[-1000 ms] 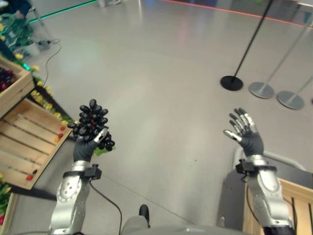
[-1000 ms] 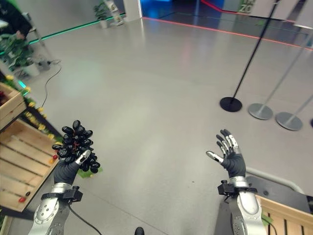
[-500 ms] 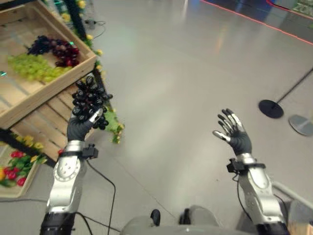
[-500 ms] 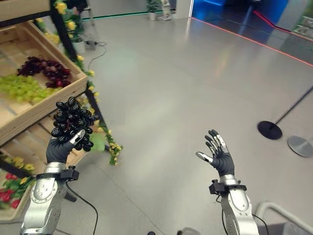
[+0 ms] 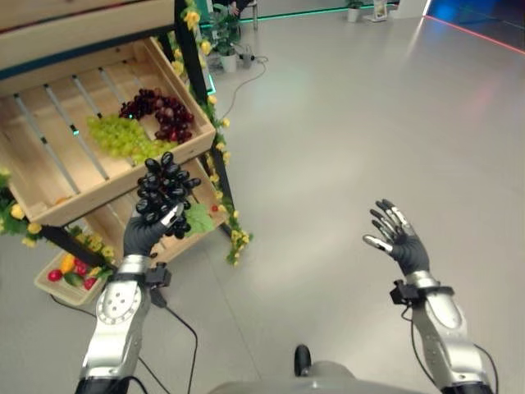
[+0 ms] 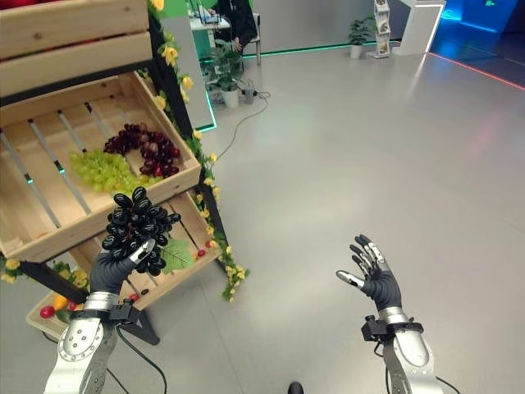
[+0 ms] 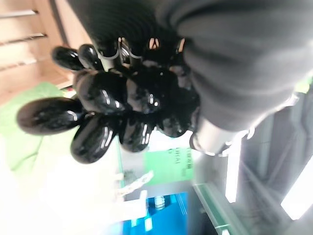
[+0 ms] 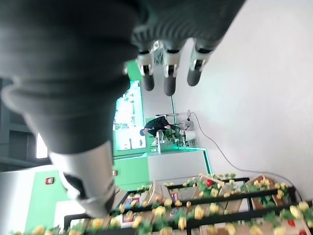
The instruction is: Pick up the fruits from the basket on one side to the basket on the other side
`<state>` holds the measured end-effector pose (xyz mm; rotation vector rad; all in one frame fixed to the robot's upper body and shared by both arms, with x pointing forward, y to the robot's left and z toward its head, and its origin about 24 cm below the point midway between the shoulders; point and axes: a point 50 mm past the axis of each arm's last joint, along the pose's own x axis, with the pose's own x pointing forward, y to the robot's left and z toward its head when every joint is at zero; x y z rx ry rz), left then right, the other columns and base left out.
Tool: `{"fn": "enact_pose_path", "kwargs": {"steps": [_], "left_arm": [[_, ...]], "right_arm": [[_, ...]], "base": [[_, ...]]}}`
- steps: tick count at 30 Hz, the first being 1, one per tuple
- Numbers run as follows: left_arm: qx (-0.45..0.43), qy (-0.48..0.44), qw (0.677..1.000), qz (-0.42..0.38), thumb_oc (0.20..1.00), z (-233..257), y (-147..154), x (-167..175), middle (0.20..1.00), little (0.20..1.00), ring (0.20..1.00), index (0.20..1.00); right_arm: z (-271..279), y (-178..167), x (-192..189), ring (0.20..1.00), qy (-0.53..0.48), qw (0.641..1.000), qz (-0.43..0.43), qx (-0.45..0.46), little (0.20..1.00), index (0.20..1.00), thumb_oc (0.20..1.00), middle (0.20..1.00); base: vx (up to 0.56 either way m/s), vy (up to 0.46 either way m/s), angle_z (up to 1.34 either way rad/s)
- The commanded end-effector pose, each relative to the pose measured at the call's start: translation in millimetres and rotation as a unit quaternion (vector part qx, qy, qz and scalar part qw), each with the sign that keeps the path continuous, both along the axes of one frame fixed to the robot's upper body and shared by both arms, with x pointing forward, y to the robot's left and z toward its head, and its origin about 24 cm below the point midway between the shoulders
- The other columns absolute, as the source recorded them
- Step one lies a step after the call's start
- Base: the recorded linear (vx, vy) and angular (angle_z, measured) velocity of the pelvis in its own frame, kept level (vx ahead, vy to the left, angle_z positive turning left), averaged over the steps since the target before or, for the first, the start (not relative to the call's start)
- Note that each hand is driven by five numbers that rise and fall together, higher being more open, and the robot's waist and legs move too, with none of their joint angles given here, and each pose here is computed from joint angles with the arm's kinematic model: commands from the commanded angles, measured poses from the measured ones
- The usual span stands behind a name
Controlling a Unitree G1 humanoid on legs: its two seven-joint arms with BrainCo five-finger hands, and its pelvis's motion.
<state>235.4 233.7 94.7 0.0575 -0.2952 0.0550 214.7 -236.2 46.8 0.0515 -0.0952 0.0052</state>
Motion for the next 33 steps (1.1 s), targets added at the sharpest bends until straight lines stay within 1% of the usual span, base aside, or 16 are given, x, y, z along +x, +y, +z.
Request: {"fn": "enact_pose_path", "kwargs": {"steps": [1, 3, 4, 5, 9, 13, 24, 29, 33], "left_arm": [[0.033, -0.143, 0.989, -0.030, 0.200, 59, -6, 4, 0.200, 0.200, 0.200, 0.200], [0.071, -0.155, 0.985, -0.029, 0.200, 66, -6, 6, 0.200, 0.200, 0.200, 0.200], [0.100, -0.161, 0.982, -0.020, 0.200, 72, -3, 7, 0.200, 0.200, 0.200, 0.200], [0.101, -0.161, 0.982, -0.019, 0.200, 72, -3, 7, 0.200, 0.200, 0.200, 0.200], [0.169, -0.198, 0.966, -0.006, 0.200, 95, -3, 11, 0.200, 0.200, 0.200, 0.200], [0.222, -0.210, 0.952, 0.009, 0.200, 106, 0, 14, 0.200, 0.200, 0.200, 0.200], [0.278, -0.236, 0.930, 0.041, 0.200, 127, 9, 14, 0.200, 0.200, 0.200, 0.200], [0.332, -0.228, 0.912, 0.077, 0.200, 135, 25, 12, 0.200, 0.200, 0.200, 0.200], [0.380, -0.208, 0.892, 0.134, 0.200, 144, 49, 14, 0.200, 0.200, 0.200, 0.200]], "right_arm": [[25, -8, 3, 1.000, -0.068, 0.997, -0.021, -0.012, 1.000, 1.000, 1.000, 1.000], [22, -12, -1, 1.000, -0.066, 0.997, -0.035, -0.012, 1.000, 1.000, 1.000, 1.000], [15, -12, -2, 1.000, -0.044, 0.998, -0.034, -0.024, 1.000, 1.000, 1.000, 1.000], [14, -12, -2, 1.000, -0.044, 0.998, -0.034, -0.024, 1.000, 1.000, 1.000, 1.000], [5, -8, -4, 1.000, -0.018, 0.999, -0.020, -0.032, 1.000, 1.000, 1.000, 1.000], [-6, -7, -9, 1.000, 0.013, 0.999, -0.004, -0.044, 1.000, 1.000, 1.000, 1.000], [-17, -9, -14, 1.000, 0.044, 0.997, -0.007, -0.057, 1.000, 1.000, 1.000, 1.000], [-20, -8, -13, 1.000, 0.052, 0.997, -0.002, -0.058, 1.000, 1.000, 1.000, 1.000], [-20, -8, -12, 1.000, 0.053, 0.997, 0.004, -0.063, 1.000, 1.000, 1.000, 1.000]], "base": [[0.19, -0.147, 0.68], [0.18, -0.030, 0.55], [0.11, -0.037, 0.44], [0.05, -0.056, 0.53], [0.08, 0.028, -0.01], [0.10, 0.040, -0.04], [0.04, 0.032, -0.02], [0.00, 0.000, 0.00], [0.00, -0.001, 0.02]]}}
